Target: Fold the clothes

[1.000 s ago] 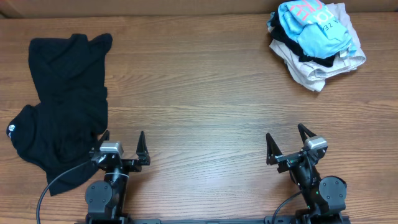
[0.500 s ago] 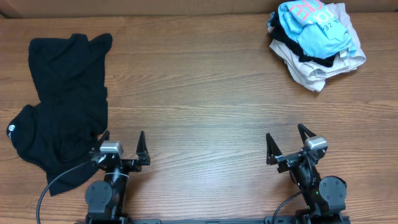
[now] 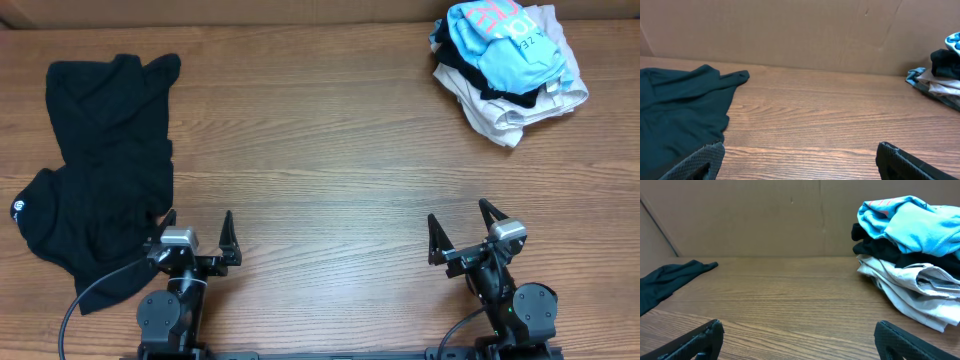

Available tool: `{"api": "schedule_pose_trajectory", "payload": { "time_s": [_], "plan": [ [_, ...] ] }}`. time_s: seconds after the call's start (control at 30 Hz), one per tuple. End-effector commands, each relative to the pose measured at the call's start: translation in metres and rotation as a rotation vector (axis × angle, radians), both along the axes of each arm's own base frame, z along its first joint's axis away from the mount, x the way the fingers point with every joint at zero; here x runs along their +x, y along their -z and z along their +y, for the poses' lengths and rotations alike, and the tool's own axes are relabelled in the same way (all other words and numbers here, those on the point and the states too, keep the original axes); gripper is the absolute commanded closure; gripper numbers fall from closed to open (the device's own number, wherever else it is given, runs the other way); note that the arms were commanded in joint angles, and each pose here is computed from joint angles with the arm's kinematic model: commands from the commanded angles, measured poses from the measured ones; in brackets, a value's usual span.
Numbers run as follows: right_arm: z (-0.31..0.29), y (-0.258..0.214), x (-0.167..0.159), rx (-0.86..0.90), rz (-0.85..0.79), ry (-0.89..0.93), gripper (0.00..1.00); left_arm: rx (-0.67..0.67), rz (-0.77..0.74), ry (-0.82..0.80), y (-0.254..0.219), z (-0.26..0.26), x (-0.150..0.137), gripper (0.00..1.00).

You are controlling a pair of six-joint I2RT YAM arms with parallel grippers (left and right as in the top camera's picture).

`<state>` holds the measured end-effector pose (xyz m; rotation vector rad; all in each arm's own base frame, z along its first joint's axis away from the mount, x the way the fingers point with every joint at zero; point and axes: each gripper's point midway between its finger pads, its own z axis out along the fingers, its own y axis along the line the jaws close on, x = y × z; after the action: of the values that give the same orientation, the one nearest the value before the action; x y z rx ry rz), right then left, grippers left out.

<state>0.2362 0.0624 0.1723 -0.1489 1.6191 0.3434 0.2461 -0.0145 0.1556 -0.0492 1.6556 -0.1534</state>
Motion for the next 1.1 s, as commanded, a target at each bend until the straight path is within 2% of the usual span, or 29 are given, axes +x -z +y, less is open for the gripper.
{"api": "schedule_pose_trajectory", "payload": {
  "time_s": [0.0,0.93,1.07],
  "plan": [
    [-0.001,0.000,0.000,0.004,-0.008,0.008,0.00,0.013,-0.005,-0.017,0.000,0.003,0.000,0.00],
    [-0.002,0.000,0.000,0.004,-0.008,0.010,0.00,0.013,-0.005,-0.017,0.000,0.003,0.000,0.00],
    [-0.014,0.000,0.004,-0.002,-0.009,0.088,0.00,0.013,-0.006,-0.017,0.000,0.003,0.000,0.00]
  ]
}}
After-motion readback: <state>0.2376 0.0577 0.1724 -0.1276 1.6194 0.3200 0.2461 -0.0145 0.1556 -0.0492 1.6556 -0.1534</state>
